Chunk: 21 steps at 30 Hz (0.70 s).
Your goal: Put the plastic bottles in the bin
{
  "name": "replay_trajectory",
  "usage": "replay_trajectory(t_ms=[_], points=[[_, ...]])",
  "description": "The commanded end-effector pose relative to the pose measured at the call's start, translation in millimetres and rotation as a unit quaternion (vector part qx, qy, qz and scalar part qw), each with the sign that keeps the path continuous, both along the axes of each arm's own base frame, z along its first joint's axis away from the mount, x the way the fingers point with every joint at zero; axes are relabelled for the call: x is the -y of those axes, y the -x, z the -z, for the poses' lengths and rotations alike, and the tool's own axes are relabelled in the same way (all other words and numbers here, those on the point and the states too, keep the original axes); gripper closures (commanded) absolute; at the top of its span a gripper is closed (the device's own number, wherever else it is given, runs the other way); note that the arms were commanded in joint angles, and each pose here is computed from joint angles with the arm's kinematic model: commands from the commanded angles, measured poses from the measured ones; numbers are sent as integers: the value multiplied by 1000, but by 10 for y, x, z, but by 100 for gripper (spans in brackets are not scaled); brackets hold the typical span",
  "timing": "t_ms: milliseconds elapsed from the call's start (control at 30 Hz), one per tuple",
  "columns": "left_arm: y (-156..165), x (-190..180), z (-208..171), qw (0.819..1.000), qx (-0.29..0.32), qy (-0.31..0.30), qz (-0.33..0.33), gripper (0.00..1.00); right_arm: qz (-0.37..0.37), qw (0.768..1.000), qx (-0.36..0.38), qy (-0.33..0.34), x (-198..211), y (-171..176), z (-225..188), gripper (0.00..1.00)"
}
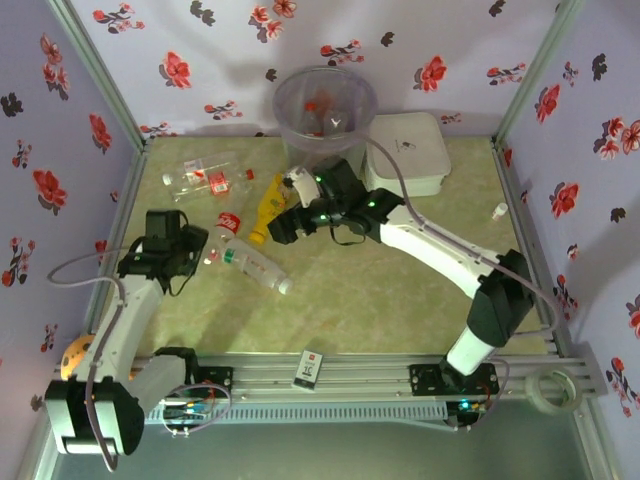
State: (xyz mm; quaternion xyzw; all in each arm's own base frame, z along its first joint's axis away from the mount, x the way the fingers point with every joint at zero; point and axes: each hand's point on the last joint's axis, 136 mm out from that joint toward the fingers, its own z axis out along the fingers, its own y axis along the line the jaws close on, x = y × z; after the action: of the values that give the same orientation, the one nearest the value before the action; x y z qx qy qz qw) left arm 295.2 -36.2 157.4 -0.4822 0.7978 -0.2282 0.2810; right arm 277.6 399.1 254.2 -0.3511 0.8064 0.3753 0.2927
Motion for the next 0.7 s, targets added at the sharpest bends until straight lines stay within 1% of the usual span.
replay_trajectory(t_ms=[0,67,100,167,200,267,333,433,500,600,667], points=[[-473,418,-684,982,157,5,104,80,-16,999,-45,-22,-173,16,13,12],[-584,580,-851,971,194,22,137,87,-21,998,-61,-19,-216,8,79,14],[-621,677,-906,966,202,33,159,90,-25,997,-71,-20,-244,13,115,14],[-658,848,-969,957,204,47,203,92,-29,996,-87,-23,-270,-3,168,16],[-665,941,-986,951,204,51,226,94,-30,995,-94,-26,-284,-23,200,18],[-672,1073,-1006,944,205,61,252,95,-27,993,-106,-35,-299,-81,243,19],[-688,1157,-1029,938,211,70,266,98,-15,993,-112,-36,-276,-167,291,19],[-709,1258,-1000,933,209,74,282,98,-1,992,-117,-40,-206,-295,342,22],[-730,1330,-979,930,210,82,290,98,-2,991,-125,-51,-194,-329,331,29],[-774,1371,-946,929,212,90,288,97,-8,990,-133,-56,-205,-320,333,36],[-807,1381,-930,930,211,91,288,96,-8,989,-135,-55,-197,-313,344,38]])
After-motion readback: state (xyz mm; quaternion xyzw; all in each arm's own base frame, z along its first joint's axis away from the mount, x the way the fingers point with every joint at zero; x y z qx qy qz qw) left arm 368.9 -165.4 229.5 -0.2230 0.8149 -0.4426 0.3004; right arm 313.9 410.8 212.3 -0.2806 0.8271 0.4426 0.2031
